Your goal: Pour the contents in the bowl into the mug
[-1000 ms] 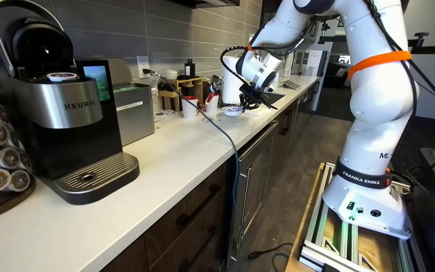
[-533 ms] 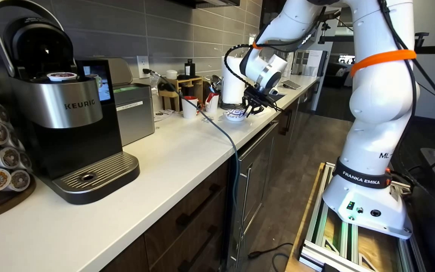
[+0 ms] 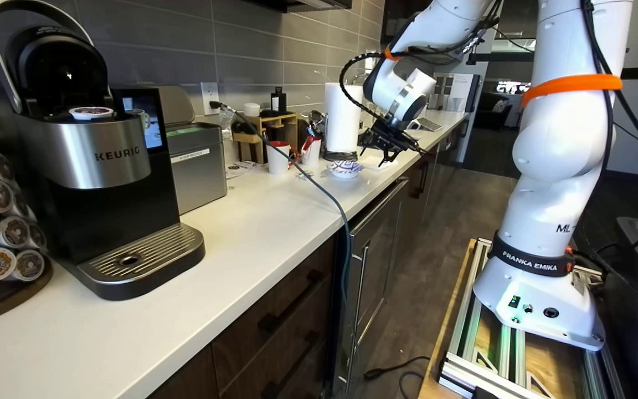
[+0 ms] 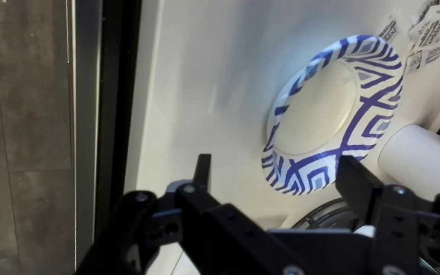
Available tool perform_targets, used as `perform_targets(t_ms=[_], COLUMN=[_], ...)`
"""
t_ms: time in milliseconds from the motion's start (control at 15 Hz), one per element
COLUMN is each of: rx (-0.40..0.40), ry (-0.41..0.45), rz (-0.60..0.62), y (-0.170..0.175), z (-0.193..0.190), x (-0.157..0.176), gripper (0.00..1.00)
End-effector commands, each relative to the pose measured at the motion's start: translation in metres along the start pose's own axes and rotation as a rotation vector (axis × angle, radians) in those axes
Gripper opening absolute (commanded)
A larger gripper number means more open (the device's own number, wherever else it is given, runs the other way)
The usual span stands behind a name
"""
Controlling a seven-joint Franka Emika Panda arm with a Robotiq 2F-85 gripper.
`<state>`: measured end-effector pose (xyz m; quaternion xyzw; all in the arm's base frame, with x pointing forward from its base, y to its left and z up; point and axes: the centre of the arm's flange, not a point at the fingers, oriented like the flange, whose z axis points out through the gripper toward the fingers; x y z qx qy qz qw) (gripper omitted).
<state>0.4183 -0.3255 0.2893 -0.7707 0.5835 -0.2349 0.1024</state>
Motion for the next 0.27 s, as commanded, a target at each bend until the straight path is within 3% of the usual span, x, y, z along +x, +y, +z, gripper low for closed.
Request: perform_targets(t_ms=[0, 133, 200], rx=[0.034, 0.086, 0.027], ry=[0.048, 0.087, 0.062], rz=[-0.186, -0.271, -0.199], y=[0.025, 0.029, 0.012], z=[-0.056, -0.079, -0.046], x=[-0.017, -0.026, -0.004], gripper=[1.0, 1.0, 1.0])
